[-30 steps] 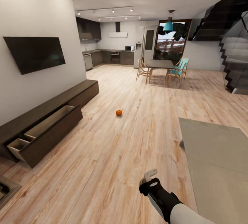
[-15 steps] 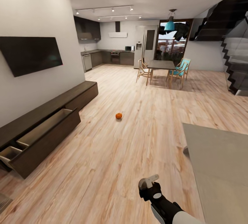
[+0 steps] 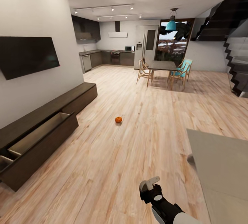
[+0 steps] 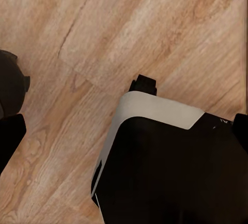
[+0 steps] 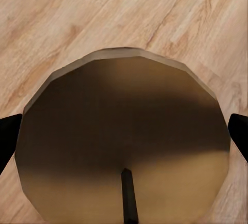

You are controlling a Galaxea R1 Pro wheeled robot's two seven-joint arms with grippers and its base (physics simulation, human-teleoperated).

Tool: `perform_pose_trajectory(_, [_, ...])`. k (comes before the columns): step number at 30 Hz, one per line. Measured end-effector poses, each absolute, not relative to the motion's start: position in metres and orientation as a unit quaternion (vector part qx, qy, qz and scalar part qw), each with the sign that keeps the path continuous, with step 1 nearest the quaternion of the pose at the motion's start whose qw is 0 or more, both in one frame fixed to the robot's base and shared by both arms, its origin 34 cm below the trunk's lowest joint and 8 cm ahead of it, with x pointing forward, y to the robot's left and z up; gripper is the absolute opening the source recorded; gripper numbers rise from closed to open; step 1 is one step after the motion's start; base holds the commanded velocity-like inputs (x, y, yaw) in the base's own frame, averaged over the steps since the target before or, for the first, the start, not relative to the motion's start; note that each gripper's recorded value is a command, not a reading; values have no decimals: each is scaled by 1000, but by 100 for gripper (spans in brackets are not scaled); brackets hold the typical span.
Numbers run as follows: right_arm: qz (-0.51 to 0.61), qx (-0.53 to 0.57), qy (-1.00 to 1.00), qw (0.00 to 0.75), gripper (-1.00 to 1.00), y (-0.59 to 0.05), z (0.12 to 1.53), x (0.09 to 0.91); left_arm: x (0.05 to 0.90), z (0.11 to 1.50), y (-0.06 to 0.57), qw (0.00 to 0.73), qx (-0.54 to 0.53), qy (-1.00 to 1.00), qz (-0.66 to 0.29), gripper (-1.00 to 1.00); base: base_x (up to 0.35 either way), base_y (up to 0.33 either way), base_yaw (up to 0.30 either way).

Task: Place each of the two pumpkins and all three candles from the living room inside a cabinet in the living room (use any cabinet), then make sure every cabinet is closed, and position the cauldron so it is next to a table in the living room.

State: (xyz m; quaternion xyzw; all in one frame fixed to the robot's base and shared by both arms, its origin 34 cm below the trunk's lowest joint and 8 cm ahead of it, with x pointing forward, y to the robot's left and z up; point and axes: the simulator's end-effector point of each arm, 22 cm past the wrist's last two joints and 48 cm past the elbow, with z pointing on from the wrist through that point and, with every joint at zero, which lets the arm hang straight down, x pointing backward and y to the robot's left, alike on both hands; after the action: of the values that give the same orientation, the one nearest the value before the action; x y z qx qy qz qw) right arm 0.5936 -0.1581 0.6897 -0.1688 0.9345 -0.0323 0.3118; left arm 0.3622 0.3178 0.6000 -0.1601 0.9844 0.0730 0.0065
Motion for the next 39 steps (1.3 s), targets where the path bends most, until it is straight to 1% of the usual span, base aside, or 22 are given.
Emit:
perform_pose_trajectory(25, [-35, -170, 934, 313, -100, -161, 690, 595, 362, 600, 317, 7, -160, 984, 73, 100, 337, 0, 0])
perform_pose_trajectory(29, [-35, -170, 933, 314, -100, -161, 691, 595, 362, 600, 317, 7, -160, 984, 73, 100, 336, 0, 165])
perform_pose_trajectory(34, [-35, -170, 933, 314, -100, -161, 691, 595, 362, 600, 317, 7, -160, 984, 73, 100, 336, -7, 274])
perform_pose_trajectory(39, [-35, -170, 934, 313, -100, -161, 690, 595, 362, 600, 317, 6, -159, 985, 72, 100, 329, -113, 284])
